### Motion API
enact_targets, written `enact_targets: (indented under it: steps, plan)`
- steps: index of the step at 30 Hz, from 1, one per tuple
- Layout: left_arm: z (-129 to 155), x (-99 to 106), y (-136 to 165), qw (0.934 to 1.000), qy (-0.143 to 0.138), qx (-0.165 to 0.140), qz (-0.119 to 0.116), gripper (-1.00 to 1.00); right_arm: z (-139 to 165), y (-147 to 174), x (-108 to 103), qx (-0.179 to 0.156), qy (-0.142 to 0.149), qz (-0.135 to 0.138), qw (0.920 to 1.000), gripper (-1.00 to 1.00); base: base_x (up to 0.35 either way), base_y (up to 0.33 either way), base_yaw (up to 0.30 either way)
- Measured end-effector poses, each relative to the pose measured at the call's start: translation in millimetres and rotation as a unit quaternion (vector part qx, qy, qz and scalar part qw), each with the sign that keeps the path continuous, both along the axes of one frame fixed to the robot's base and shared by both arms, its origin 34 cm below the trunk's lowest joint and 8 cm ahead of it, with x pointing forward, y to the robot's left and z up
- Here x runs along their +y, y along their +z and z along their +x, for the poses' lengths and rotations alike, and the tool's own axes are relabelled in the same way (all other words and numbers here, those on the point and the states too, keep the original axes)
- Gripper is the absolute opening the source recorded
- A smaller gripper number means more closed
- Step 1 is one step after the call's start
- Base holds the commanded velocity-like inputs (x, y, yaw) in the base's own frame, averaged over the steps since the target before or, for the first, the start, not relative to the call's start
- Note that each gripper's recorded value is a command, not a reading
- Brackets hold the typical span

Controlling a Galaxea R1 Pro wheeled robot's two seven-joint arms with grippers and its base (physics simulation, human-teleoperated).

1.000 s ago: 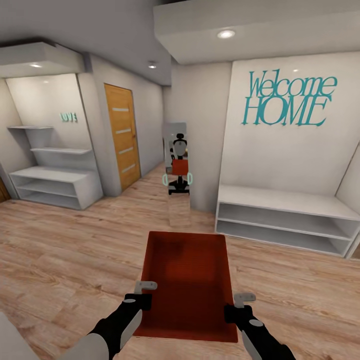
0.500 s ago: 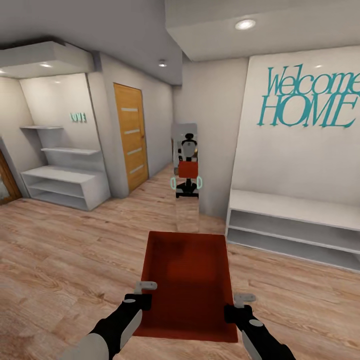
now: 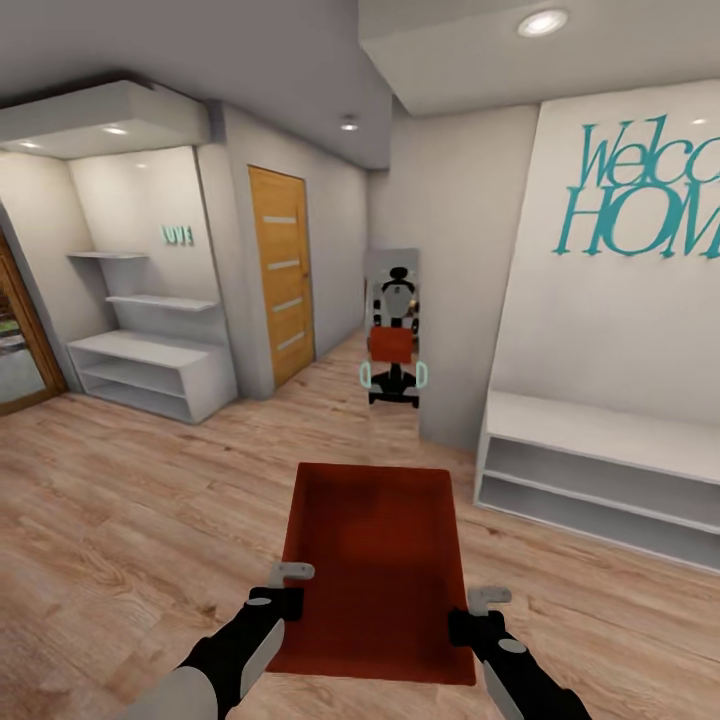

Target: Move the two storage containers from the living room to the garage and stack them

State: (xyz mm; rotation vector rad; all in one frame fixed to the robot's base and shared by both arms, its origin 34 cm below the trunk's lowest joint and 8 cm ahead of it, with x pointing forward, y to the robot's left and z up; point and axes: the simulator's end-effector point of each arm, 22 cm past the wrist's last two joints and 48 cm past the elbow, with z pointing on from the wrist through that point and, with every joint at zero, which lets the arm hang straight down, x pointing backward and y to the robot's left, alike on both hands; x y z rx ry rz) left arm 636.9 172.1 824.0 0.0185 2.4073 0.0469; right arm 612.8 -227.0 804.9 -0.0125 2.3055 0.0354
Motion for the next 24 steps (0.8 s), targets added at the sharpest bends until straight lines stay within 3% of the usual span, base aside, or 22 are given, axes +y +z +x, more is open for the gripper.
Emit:
enact_targets:
  steps: [15, 24]
  plan:
    - [-0.5, 0.1, -0.6, 1.0000, 0.000, 0.001, 0.000, -1.00, -0.3, -0.3, 0.1, 0.001, 0.000, 0.000, 1.0000, -1.00, 0.334, 0.000, 0.238]
    - [-0.4, -0.1, -0.5, 1.0000, 0.000, 0.001, 0.000, -1.00, -0.2, -0.3, -0.1, 0.001, 0.000, 0.000, 1.0000, -1.00, 0.333, 0.036, 0.027]
